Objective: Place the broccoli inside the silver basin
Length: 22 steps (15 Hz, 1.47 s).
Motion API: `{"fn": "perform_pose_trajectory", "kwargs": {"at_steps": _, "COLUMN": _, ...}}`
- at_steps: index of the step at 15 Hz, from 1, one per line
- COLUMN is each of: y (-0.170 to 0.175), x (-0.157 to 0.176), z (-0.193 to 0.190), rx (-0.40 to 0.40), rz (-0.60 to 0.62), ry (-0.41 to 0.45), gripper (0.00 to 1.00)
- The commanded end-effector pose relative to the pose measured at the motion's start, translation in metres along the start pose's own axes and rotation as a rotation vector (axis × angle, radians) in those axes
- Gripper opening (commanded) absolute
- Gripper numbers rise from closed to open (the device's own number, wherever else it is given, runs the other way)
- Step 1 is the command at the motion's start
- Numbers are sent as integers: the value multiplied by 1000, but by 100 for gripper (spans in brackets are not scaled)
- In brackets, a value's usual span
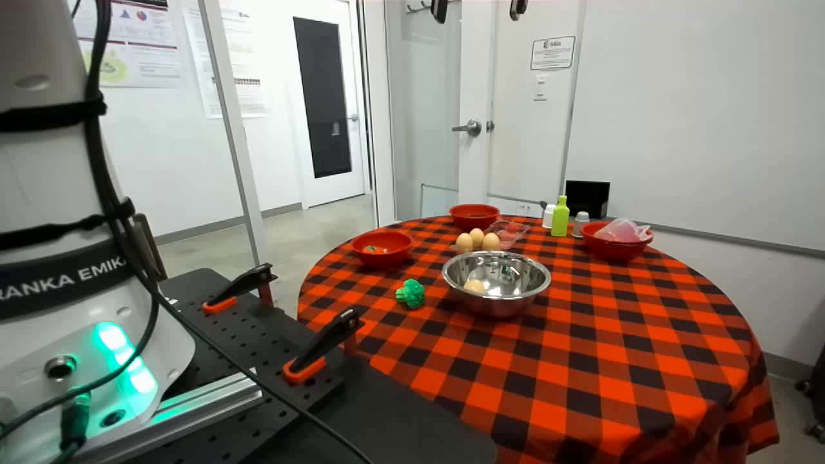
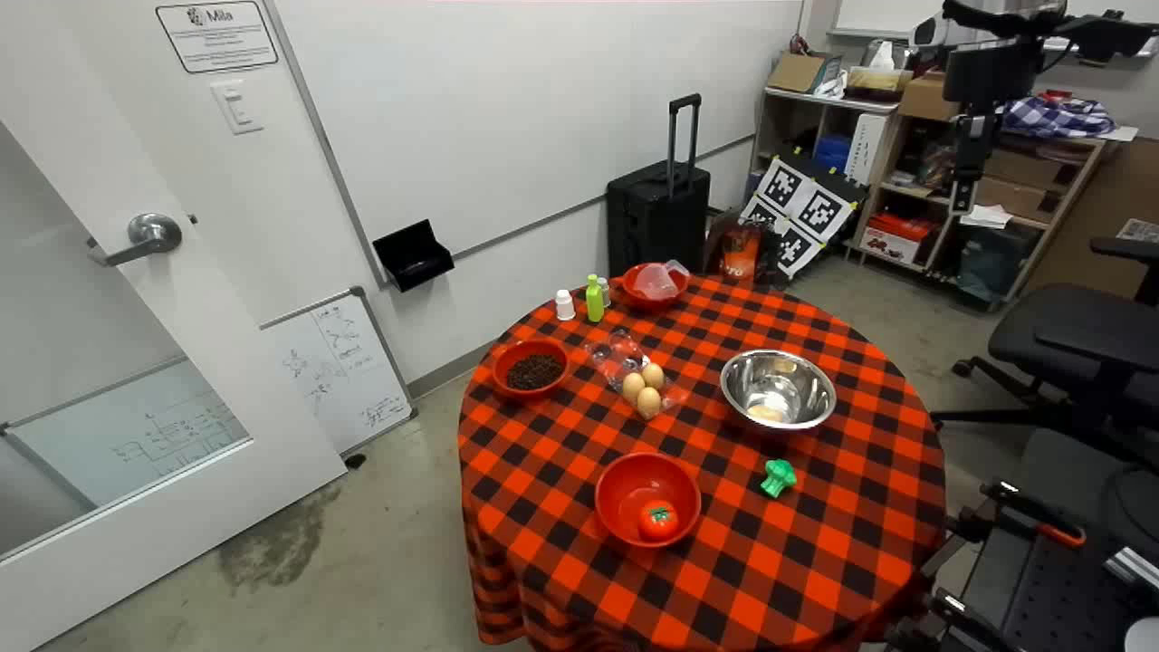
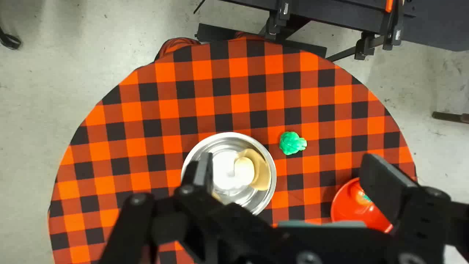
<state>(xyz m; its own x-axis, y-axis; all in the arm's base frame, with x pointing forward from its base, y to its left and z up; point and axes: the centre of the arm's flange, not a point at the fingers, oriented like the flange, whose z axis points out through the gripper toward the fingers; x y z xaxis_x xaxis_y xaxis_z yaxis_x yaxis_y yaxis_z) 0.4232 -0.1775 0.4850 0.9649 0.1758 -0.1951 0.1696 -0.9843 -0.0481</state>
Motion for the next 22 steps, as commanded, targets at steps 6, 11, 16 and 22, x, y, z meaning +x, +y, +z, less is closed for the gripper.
{"fn": "perform_pose_trajectory", "kwargs": {"at_steps": 6, "y": -13, "x": 21, "z": 14, "rx": 11, "rz": -4, "ry": -35, "gripper": 100}}
{"fn": "perform_pose_trajectory", "kwargs": {"at_steps": 11, "y": -32, "x": 48, "z": 46, "rx": 26, "rz": -34, "ry": -87, "gripper": 100}}
{"fn": "perform_pose_trajectory", "kwargs": {"at_steps": 16, "y": -47, "x": 82, "z": 81, "rx": -18, "rz": -76, "ry": -79, "gripper": 100}}
{"fn": "perform_pose_trajectory", "kwargs": {"at_steps": 22, "y": -68, "x": 133, "z": 139, "rx": -57, "rz": -110, "ry": -60, "gripper": 100}}
